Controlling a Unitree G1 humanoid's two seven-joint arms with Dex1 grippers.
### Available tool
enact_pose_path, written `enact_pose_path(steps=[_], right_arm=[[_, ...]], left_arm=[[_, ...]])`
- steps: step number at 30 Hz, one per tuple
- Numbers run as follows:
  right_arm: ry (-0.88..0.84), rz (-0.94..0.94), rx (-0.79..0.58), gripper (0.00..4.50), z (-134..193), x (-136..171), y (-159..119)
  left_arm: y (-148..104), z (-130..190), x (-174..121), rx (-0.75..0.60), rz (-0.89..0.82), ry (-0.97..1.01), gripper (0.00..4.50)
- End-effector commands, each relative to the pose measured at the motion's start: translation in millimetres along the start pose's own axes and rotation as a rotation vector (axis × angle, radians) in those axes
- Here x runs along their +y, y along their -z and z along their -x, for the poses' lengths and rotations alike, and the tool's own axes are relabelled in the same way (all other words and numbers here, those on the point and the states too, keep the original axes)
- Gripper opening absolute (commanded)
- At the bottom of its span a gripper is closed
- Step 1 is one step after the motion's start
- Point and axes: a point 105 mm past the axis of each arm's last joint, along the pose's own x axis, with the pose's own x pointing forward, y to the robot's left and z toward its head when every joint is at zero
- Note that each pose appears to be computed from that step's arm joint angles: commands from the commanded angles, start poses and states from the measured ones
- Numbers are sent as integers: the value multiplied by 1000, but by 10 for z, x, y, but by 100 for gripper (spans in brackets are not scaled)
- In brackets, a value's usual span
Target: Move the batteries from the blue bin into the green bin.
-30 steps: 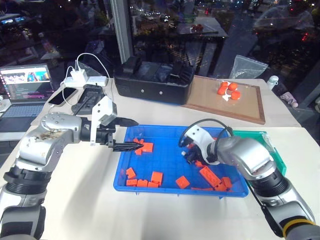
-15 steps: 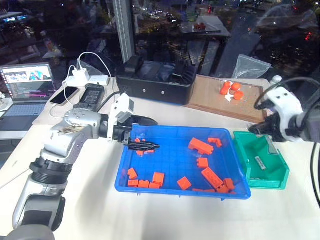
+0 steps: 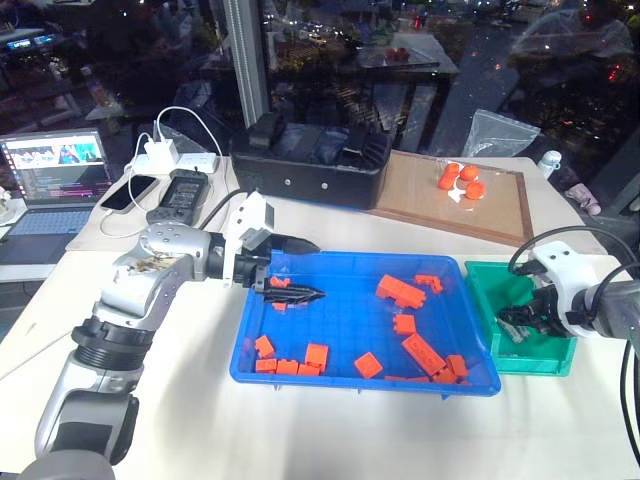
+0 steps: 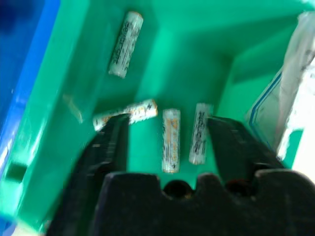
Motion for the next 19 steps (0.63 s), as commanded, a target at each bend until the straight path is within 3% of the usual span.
enact_pose_path(steps=[1,4,6,8,11,19], right_arm=[[43,44,-201,447,304,-217,-352],[14,51,-456,447,579,-295,-703],[-106,116,-675,447,800,-136,-912],[-236,214,-809,447,963,98,-966],[-278,260,-853,447,972,227,-890],[-317,240,-758,447,679,341,-582]], left_arm=[[-8,104,81,21,-52,-86,450],[-41,189,203,-10,-58,-191,450],[-100,301,278,-66,-68,-271,450],[-119,406,287,-114,-57,-318,450],[-11,469,340,-90,-5,-406,450],[314,479,312,-51,108,-459,450]])
